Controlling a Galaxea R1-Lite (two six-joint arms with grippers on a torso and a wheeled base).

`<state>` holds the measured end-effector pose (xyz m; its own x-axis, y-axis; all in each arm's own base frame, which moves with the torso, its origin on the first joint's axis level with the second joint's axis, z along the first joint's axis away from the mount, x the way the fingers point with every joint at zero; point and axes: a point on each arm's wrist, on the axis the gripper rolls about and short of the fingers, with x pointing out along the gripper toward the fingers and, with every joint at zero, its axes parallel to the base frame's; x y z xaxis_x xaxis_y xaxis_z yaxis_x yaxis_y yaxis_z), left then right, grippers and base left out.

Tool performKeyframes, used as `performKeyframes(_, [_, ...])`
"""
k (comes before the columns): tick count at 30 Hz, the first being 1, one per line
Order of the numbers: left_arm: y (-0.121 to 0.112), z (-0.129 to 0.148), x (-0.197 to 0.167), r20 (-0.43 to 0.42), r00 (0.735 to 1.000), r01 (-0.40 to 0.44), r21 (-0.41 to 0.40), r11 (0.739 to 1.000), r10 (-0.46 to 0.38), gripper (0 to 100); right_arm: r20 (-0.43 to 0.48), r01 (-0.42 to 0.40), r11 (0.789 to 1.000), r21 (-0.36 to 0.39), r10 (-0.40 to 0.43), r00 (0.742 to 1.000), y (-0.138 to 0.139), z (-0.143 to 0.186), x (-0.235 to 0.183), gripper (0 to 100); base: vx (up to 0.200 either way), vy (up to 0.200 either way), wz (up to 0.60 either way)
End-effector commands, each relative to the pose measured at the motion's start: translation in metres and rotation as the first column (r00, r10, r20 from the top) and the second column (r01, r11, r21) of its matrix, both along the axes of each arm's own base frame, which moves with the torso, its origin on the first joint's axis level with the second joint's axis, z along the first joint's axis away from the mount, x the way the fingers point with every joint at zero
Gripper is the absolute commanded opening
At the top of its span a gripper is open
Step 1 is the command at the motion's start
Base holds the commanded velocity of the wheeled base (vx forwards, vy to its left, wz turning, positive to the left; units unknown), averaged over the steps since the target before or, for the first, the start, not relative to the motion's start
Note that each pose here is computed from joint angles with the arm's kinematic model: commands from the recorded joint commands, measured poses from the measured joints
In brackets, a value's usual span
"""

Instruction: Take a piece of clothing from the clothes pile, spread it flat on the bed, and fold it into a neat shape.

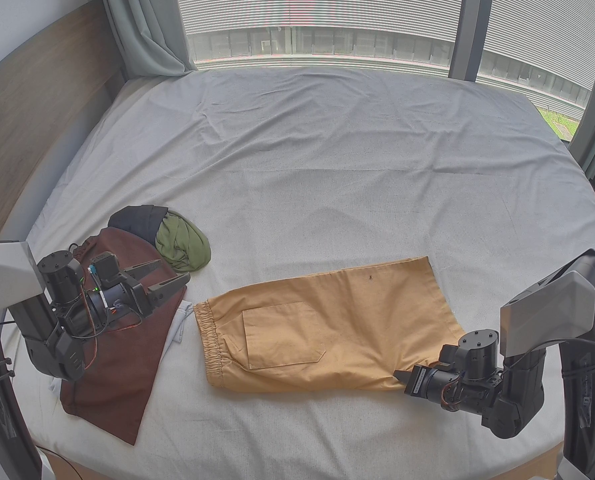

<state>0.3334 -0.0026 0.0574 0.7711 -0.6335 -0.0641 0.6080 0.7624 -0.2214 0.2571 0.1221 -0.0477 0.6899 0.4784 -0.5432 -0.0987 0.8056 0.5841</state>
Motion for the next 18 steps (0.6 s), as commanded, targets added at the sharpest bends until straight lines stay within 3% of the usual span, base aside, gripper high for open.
performKeyframes(1, [0.0000,0.0007,0.0001,0.004,1.000,0.001,0.000,1.000,-0.001,100,0.001,-0.001,1.000,0.002,0.001,1.000,0.0003,0.0000,0.0000,0,0.000,0.000,0.00])
performKeyframes(8, [0.0000,0.0005,-0.0002,0.002,1.000,0.001,-0.001,1.000,-0.001,100,-0.008,-0.004,1.000,-0.001,0.004,1.000,0.0001,-0.0016,-0.0014,0,0.000,0.000,0.00])
performKeyframes(9, [0.0000,0.0005,-0.0002,0.002,1.000,0.001,-0.001,1.000,-0.001,100,-0.011,-0.005,1.000,-0.002,0.005,1.000,-0.0001,-0.0021,-0.0018,100,0.000,0.000,0.00])
performKeyframes(18, [-0.0006,0.0066,-0.0014,0.007,1.000,0.003,-0.016,1.000,-0.003,100,-0.004,-0.019,1.000,0.000,0.019,1.000,0.0034,0.0025,-0.0055,100,0.000,0.000,0.00])
